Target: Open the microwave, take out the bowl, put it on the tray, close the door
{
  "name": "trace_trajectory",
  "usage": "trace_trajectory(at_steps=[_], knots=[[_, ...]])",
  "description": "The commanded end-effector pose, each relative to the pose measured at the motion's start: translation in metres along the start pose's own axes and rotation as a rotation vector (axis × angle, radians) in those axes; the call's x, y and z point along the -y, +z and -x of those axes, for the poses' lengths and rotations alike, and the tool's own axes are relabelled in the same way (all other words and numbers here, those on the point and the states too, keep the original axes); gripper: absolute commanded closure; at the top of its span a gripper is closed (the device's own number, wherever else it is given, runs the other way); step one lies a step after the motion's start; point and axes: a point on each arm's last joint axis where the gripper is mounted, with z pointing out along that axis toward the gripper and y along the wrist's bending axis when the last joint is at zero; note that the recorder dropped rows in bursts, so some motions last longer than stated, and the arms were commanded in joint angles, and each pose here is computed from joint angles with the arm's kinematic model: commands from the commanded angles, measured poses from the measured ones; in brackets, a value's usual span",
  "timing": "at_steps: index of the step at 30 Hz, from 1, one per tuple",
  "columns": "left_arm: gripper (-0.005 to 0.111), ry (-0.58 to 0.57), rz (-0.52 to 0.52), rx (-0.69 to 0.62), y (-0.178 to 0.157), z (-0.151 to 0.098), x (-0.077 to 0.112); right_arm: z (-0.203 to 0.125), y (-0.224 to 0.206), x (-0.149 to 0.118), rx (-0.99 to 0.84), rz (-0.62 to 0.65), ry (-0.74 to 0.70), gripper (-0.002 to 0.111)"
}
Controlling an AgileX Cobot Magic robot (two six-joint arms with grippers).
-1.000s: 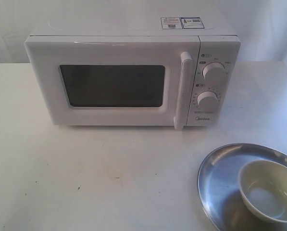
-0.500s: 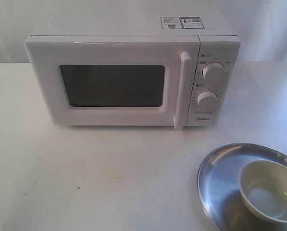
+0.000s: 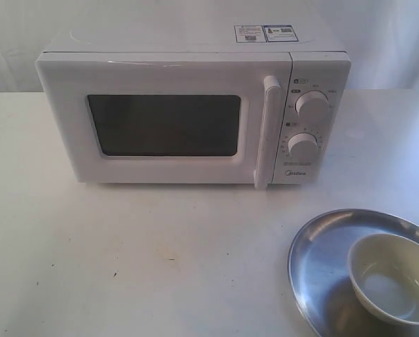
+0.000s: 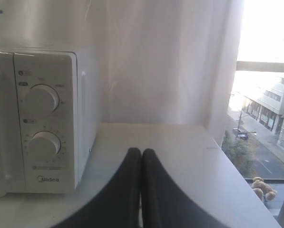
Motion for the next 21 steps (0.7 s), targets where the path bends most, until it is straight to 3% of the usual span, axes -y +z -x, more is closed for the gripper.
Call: trace_trajectory(at_steps=[1, 21], knots=[[0.107, -0.006, -0.003, 0.002, -0.0003, 0.0008, 0.0001, -0.0023, -0.0004, 0.0005, -0.008, -0.010, -0.021, 0.108], [0.107, -0.006, -0.003, 0.002, -0.0003, 0.0008, 0.0001, -0.0036, -0.0004, 0.0003, -0.023, -0.007, 0.011, 0.108]])
